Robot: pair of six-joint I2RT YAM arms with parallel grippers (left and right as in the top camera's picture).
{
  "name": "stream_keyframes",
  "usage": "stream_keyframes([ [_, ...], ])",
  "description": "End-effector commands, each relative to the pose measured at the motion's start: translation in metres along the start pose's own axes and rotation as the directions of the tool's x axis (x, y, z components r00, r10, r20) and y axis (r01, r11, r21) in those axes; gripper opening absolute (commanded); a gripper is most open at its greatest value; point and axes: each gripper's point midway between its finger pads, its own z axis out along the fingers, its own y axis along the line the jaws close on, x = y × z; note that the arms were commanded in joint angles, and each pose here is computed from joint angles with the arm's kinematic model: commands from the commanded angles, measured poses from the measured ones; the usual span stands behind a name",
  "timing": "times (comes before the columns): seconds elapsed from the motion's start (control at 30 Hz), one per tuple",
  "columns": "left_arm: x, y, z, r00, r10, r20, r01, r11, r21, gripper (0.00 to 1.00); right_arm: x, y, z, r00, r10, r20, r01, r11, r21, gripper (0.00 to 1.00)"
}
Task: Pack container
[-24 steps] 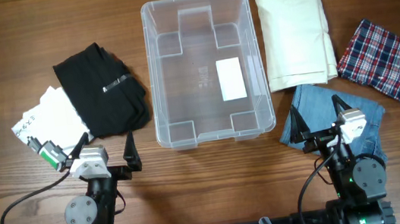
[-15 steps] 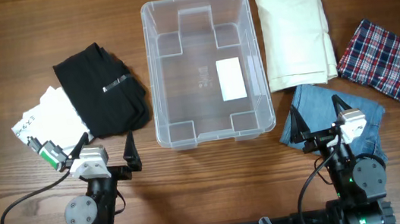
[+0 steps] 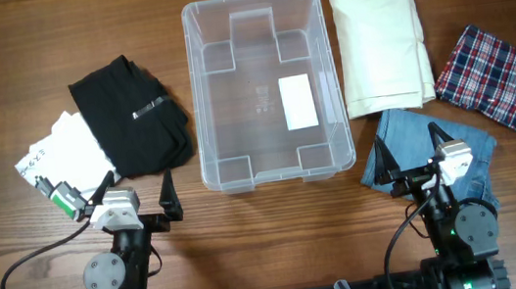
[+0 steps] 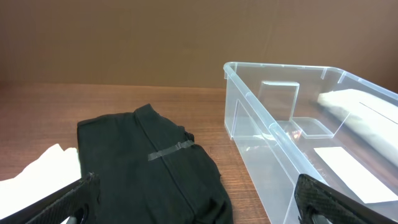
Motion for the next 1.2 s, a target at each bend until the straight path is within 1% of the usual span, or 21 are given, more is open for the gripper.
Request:
stream_keyframes([
  [0.0,0.0013,-0.0003,0.0001,1.0,0.008,0.003,-0.008,1.0,0.006,1.0,0.0001,0.0029,0.0001,1.0,0.011,0.0,-0.011,1.0,-0.017,1.0],
  [0.1,-0.0045,-0.0013,0.0,1.0,0.01,0.026,-0.01,1.0,0.01,1.0,0.0001,0.0029,0.0001,1.0,0.011,0.0,-0.011,1.0,-0.017,1.0],
  [0.17,0.0021,-0.0029,0.0001,1.0,0.007,-0.001,-0.007,1.0,0.021,1.0,0.0001,0.0029,0.0001,1.0,0.011,0.0,-0.011,1.0,-0.017,1.0],
  [1.17,0.002,-0.0029,0.0002,1.0,0.008,-0.001,-0.008,1.0,0.021,1.0,0.0001,0.0029,0.0001,1.0,0.011,0.0,-0.011,1.0,-0.017,1.0],
])
